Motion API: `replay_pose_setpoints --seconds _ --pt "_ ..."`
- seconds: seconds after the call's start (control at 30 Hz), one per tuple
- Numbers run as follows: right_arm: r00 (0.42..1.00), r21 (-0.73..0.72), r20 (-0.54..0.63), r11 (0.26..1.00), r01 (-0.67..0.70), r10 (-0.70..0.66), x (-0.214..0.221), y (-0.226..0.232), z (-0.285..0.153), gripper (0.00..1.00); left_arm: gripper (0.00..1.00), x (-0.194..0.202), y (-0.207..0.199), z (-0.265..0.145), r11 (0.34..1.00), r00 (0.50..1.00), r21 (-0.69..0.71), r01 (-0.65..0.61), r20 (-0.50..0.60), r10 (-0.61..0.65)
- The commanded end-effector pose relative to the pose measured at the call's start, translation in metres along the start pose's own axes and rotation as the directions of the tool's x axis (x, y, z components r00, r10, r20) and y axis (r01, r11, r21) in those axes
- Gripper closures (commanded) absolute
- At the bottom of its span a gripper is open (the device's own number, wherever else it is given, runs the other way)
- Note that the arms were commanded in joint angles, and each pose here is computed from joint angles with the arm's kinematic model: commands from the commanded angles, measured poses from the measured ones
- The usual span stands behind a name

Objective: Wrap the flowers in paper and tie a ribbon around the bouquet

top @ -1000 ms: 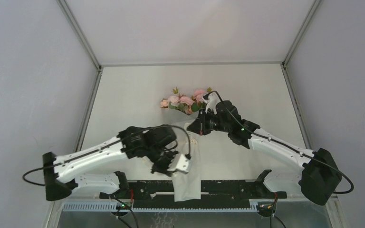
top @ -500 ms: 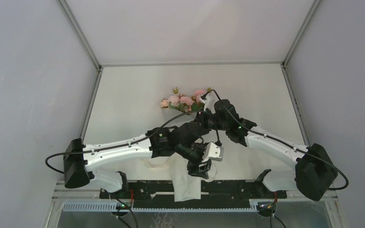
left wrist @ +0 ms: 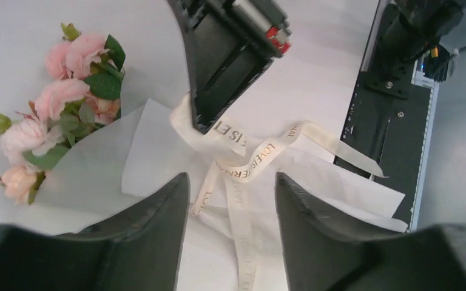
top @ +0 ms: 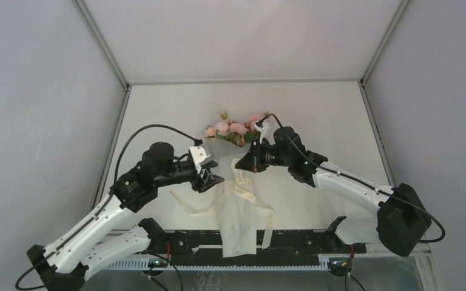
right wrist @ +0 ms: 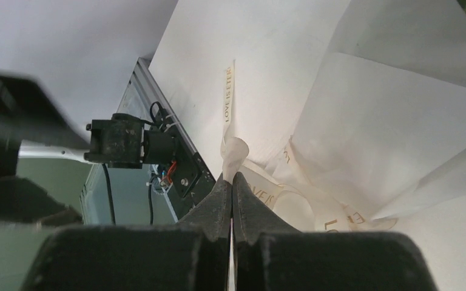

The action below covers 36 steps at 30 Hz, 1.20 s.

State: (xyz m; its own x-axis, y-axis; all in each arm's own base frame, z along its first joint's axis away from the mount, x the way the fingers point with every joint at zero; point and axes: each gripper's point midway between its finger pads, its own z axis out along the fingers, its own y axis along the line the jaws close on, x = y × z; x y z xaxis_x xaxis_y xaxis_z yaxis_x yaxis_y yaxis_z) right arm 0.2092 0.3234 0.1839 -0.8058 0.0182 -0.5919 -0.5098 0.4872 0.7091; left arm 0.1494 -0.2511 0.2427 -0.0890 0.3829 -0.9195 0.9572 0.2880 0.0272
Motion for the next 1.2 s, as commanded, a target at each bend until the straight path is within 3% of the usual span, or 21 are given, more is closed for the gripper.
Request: replay_pose_setpoints --seconds 0.0,0.07,0.13,0.27,0.5,0.67,0.87,0.9,0.97,1.0,1.1,1.17 --pt "0.997 -0.072 0.042 0.995 0.068 -0.065 -0.007 0.028 -0.003 1.00 0.32 0.025 0.008 0.011 0.964 0.961 0.004 0.266 0.073 -0.266" --pt "0.995 -0.084 0.035 0.991 0.101 -0.098 -0.003 0.032 -0.003 1.00 0.25 0.032 0.003 0.019 0.953 0.951 0.077 0.294 0.074 -0.300" --pt "0.992 -0.097 0.027 0.988 0.122 -0.119 -0.001 0.035 -0.004 1.00 0.24 0.032 0.000 0.026 0.961 0.962 0.139 0.239 0.100 -0.254" --pt "0.987 -0.114 0.034 0.981 0.157 -0.154 0.000 0.041 -0.004 1.00 0.15 0.042 0.007 0.037 0.979 0.980 0.135 0.149 0.115 -0.165" --pt "0.988 -0.145 0.045 0.978 0.150 -0.144 -0.003 0.046 0.000 1.00 0.20 0.045 0.017 0.052 0.972 0.967 0.123 0.200 0.137 -0.216" --pt "0.989 -0.153 0.058 0.978 0.142 -0.134 -0.006 0.049 0.001 1.00 0.39 0.048 0.021 0.059 0.958 0.951 0.113 0.264 0.138 -0.278" --pt "0.991 -0.147 0.051 0.980 0.131 -0.124 -0.003 0.047 0.007 1.00 0.64 0.047 0.017 0.061 0.956 0.953 0.146 0.253 0.133 -0.272" --pt "0.991 -0.144 0.048 0.981 0.130 -0.124 -0.002 0.046 0.008 1.00 0.69 0.047 0.015 0.060 0.956 0.954 0.154 0.248 0.134 -0.269" --pt "0.992 -0.130 0.044 0.983 0.126 -0.121 -0.002 0.043 0.009 1.00 0.90 0.046 0.015 0.059 0.957 0.953 0.153 0.247 0.139 -0.268" --pt "0.992 -0.119 0.046 0.985 0.126 -0.121 -0.002 0.041 0.007 0.96 0.99 0.046 0.016 0.059 0.956 0.951 0.145 0.256 0.140 -0.276" --pt "0.992 -0.041 0.057 0.992 0.116 -0.113 -0.009 0.024 -0.005 0.76 1.00 0.059 0.027 0.056 0.935 0.928 0.065 0.349 0.118 -0.354" --pt "0.995 0.051 0.060 0.996 0.078 -0.081 -0.013 0.001 -0.020 0.68 1.00 0.076 0.031 0.053 0.887 0.883 0.018 0.462 0.083 -0.462"
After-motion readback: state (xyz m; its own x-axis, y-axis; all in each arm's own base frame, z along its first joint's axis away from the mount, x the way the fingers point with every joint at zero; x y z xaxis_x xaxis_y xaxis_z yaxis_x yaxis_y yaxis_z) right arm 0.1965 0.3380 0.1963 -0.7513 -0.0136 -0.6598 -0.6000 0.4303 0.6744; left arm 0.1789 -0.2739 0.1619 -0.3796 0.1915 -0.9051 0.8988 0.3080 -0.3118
